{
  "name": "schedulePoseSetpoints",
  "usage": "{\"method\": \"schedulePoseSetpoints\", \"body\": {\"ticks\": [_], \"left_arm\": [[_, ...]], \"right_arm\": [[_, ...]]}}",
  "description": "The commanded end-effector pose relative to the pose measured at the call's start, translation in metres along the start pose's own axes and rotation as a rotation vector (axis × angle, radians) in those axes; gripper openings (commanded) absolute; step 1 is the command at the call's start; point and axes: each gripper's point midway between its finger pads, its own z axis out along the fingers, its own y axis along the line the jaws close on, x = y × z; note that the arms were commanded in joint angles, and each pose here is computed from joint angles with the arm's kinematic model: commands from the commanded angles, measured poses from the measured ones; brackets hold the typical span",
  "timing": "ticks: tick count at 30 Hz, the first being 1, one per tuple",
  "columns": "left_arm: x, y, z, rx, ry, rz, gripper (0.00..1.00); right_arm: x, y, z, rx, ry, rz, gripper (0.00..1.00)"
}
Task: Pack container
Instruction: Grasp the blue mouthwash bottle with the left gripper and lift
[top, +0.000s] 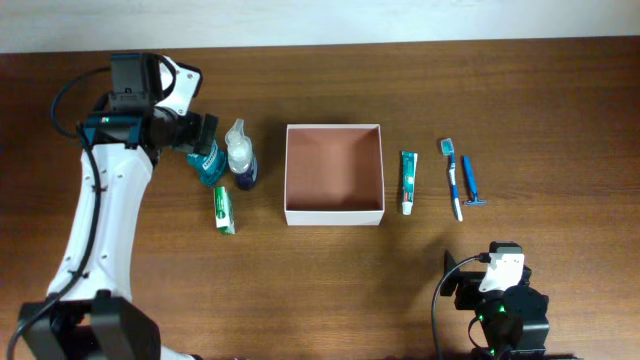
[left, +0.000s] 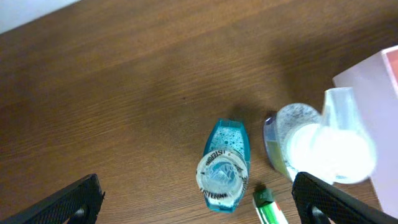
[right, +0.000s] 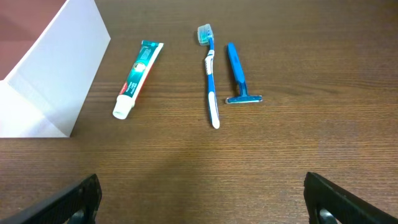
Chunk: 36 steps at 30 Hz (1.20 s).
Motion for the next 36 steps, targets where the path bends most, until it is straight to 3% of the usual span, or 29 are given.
{"method": "schedulePoseSetpoints", "body": {"ticks": [1, 4, 8, 11, 16, 21, 25, 26, 29, 32, 36], "left_arm": [[0.003, 0.0, 0.017, 0.001, 0.037, 0.047, 0.96], [0.012, -0.002, 0.031, 0.018, 0.078, 0.08, 0.89], [0.022, -0.006, 0.05, 0.037, 0.123, 0.079, 0.89], [0.031, -0.009, 0.066, 0.054, 0.164, 0.099, 0.81], [0.039, -0.012, 0.082, 0.068, 0.196, 0.098, 0.77], [0.044, -0.012, 0.092, 0.069, 0.217, 0.098, 0.58], [0.046, -0.001, 0.091, 0.008, 0.234, 0.104, 0.36], [0.047, -0.001, 0.09, 0.004, 0.237, 0.104, 0.28], [0.047, 0.005, 0.081, -0.029, 0.244, 0.089, 0.18], [0.04, 0.024, 0.056, -0.15, 0.224, -0.003, 0.12], [0.016, 0.032, -0.005, -0.197, 0.086, -0.101, 0.09]], "right_arm": [[0.002, -0.001, 0.001, 0.005, 0.002, 0.012, 0.99], [0.002, -0.001, 0.001, 0.005, 0.002, 0.012, 0.99], [0.002, -0.001, 0.001, 0.005, 0.002, 0.012, 0.99], [0.002, -0.001, 0.001, 0.005, 0.002, 0.012, 0.99], [0.002, -0.001, 0.001, 0.005, 0.002, 0.012, 0.99], [0.002, -0.001, 0.001, 0.005, 0.002, 0.012, 0.99], [0.002, -0.001, 0.001, 0.005, 0.002, 0.012, 0.99], [0.002, -0.001, 0.001, 0.005, 0.002, 0.012, 0.99], [0.002, -0.001, 0.001, 0.005, 0.002, 0.012, 0.99], [0.002, -0.001, 0.001, 0.005, 0.002, 0.012, 0.99], [0.002, -0.001, 0.001, 0.005, 0.002, 0.012, 0.99]]}}
